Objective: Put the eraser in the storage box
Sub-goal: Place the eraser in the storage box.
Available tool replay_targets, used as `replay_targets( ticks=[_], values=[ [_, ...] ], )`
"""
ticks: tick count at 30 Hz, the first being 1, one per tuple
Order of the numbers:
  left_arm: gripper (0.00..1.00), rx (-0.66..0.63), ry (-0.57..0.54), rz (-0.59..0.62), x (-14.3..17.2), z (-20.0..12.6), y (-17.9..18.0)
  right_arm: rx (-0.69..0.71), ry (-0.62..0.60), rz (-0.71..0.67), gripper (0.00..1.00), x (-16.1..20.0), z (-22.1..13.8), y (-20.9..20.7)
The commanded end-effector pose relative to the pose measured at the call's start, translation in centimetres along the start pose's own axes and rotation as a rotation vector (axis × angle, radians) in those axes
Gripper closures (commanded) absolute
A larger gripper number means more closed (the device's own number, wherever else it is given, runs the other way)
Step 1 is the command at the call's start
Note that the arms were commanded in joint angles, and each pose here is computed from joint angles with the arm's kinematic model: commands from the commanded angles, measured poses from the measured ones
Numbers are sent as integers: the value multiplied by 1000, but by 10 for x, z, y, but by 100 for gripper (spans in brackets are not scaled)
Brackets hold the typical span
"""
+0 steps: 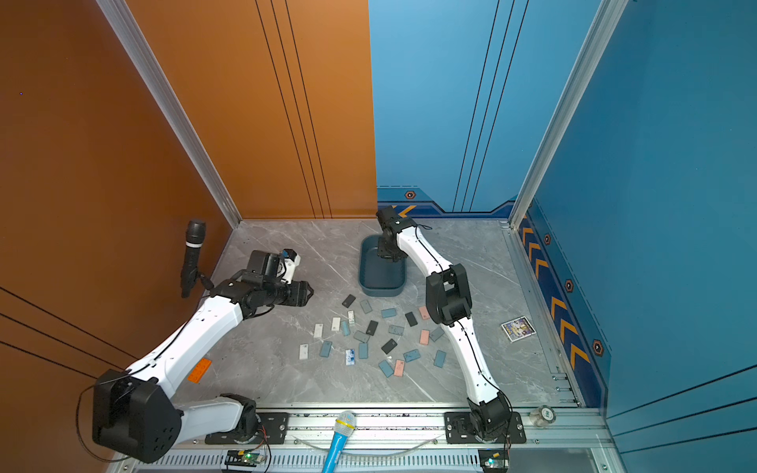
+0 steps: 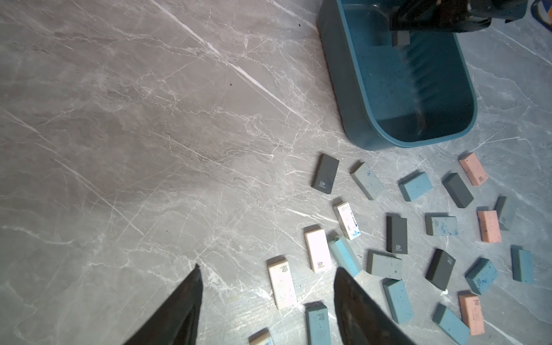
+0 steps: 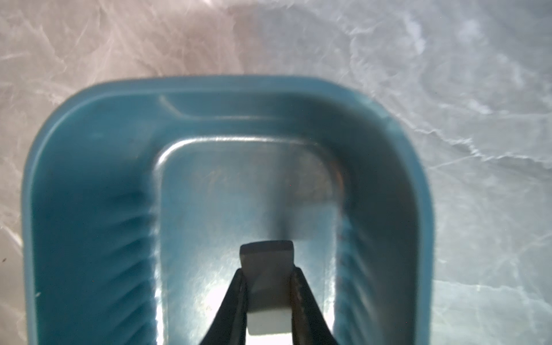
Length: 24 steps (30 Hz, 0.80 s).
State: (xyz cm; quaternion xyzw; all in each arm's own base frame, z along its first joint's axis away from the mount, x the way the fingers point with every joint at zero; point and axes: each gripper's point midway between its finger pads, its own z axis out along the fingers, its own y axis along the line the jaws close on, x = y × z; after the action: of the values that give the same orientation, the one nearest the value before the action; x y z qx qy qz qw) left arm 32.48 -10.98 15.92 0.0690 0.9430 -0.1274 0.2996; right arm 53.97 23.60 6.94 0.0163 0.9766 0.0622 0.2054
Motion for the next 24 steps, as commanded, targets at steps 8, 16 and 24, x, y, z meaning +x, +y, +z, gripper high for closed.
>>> replay_targets(
  ticks=[8, 16, 24],
  values=[
    [30, -15, -21, -22, -7, -4, 9, 27, -31, 74, 76, -19, 9, -22],
    [30, -1, -18, -28, -7, -3, 7, -1, -39, 69, 76, -21, 14, -15],
    [30, -1, -21, -29, -7, -4, 7, -3, -41, 77, 72, -23, 19, -16]
  ],
)
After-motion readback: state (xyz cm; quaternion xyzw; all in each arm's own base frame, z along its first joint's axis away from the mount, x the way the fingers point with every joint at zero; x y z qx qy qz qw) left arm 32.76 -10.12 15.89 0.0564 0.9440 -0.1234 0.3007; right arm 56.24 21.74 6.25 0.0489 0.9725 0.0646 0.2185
